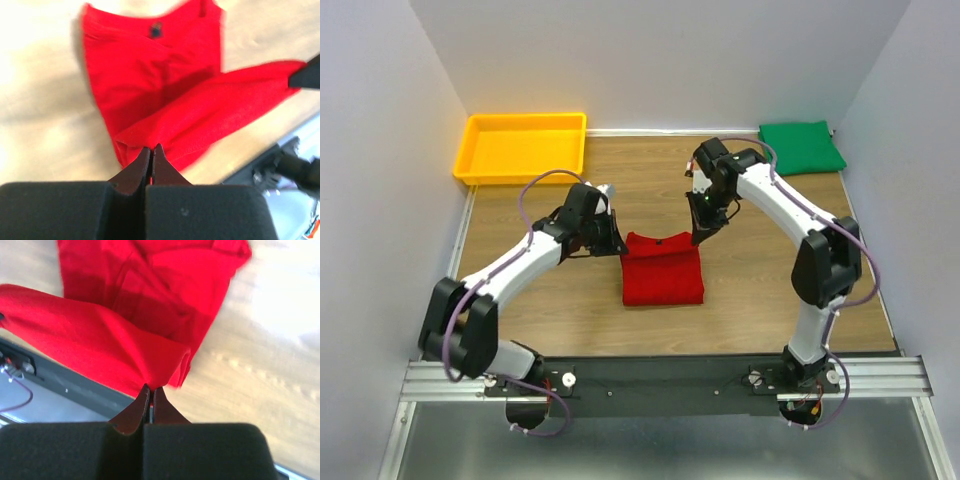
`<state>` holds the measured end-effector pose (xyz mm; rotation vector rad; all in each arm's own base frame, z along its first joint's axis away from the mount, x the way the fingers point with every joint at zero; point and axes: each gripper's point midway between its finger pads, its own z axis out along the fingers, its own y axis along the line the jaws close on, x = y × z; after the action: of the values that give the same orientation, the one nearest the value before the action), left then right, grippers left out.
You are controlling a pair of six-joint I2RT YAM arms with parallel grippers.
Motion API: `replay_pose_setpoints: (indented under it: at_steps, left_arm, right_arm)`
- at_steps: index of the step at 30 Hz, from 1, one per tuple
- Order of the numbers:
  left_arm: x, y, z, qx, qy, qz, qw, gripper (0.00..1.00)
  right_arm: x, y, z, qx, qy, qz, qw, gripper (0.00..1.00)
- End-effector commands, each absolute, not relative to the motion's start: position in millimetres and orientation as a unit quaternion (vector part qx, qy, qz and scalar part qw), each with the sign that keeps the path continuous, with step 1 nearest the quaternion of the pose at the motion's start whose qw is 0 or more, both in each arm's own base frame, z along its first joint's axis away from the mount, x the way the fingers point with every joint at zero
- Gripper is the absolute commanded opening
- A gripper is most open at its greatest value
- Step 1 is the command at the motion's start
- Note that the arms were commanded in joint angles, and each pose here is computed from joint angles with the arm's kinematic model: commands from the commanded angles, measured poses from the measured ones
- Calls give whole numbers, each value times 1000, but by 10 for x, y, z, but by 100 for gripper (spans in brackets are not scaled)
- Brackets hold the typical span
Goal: Fold and stack the t-shirts
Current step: Fold the tshirt
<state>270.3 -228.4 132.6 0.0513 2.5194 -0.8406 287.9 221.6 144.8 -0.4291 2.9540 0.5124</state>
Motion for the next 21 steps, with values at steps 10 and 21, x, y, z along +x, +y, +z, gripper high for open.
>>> replay_pose_setpoints:
  at_steps: [10, 21]
  left_arm:
    - [3435, -2387, 753, 61, 927, -288, 232, 0]
    - [3590, -2630, 1176, 100, 903, -302, 290, 0]
  right_arm:
    - [3285, 1996, 596, -91, 981, 166, 41, 1]
    - [3086, 1693, 124, -27, 991, 114, 62, 1]
